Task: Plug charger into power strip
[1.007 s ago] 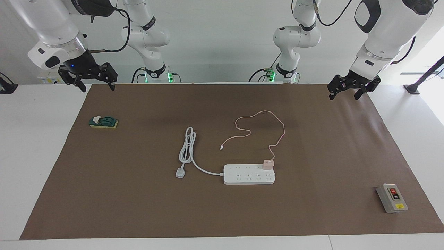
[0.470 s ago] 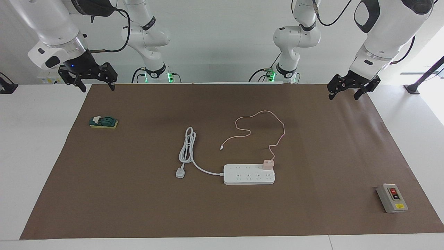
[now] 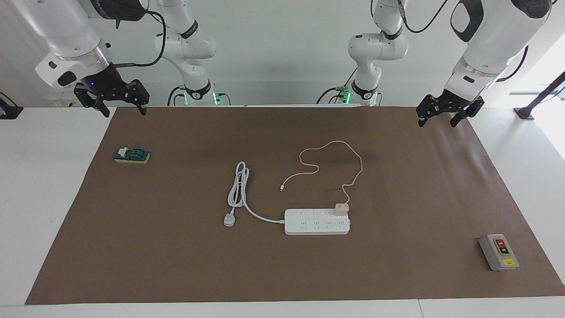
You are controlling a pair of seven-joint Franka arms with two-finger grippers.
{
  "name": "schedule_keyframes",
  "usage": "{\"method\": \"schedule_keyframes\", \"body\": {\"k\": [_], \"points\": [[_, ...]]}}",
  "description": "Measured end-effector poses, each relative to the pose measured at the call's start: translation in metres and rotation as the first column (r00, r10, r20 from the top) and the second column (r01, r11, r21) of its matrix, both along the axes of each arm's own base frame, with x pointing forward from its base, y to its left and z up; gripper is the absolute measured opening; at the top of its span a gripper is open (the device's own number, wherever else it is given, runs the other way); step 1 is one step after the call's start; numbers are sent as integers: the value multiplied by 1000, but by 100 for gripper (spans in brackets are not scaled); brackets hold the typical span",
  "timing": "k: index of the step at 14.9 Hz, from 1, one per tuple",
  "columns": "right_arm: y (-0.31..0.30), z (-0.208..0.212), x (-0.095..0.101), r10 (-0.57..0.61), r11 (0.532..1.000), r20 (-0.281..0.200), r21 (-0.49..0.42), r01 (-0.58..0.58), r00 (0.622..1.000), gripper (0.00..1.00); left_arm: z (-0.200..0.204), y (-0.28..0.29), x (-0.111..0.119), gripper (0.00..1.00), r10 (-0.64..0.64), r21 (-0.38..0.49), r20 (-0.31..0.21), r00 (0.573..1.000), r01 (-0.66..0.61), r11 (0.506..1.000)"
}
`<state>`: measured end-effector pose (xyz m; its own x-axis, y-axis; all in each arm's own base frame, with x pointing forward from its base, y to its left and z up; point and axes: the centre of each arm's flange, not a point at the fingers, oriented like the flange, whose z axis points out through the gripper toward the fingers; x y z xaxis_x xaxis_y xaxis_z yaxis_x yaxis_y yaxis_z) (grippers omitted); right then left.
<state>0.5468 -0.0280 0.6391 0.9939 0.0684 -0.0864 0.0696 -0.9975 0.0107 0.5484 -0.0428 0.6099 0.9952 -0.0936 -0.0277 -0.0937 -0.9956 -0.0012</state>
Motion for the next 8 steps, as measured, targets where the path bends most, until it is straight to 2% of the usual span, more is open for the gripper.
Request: {"method": "schedule_keyframes", "body": {"k": [8], "points": [[0,0,0,0,1000,0,0,0,1000,100,0,-2,0,100,-6,0,0,1000,6,1000]]}}
